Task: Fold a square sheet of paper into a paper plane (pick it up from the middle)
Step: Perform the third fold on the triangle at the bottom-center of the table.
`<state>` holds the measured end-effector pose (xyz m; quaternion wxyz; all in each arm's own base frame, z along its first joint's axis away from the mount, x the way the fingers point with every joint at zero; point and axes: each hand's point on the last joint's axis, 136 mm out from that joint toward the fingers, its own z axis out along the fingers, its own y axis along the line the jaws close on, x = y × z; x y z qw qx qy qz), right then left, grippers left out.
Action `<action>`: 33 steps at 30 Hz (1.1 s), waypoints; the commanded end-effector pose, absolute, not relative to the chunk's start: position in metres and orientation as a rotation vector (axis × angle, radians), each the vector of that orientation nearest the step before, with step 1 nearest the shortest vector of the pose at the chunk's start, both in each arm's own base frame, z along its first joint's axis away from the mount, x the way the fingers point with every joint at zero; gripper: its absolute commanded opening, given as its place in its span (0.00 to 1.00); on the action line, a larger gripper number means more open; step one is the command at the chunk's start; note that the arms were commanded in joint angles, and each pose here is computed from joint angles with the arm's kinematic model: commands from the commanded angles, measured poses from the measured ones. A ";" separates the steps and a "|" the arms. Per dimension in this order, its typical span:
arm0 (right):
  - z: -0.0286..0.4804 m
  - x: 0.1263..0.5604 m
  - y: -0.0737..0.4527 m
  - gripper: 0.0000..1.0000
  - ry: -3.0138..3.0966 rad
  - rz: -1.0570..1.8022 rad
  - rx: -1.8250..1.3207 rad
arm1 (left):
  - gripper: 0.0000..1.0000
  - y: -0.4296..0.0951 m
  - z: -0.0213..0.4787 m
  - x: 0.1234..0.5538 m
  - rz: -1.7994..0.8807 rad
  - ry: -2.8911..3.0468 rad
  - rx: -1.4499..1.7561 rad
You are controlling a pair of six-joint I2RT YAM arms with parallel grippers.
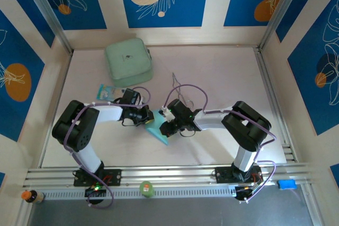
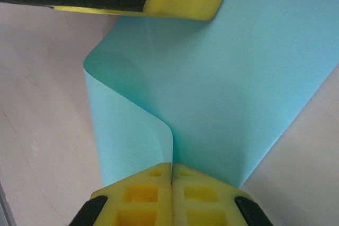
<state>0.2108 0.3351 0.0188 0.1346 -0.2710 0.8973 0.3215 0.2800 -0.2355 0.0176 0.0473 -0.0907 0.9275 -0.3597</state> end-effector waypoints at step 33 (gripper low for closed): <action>0.008 0.213 0.325 0.02 2.649 0.860 -0.782 | 0.05 -0.225 -0.005 0.267 -0.992 2.923 -0.312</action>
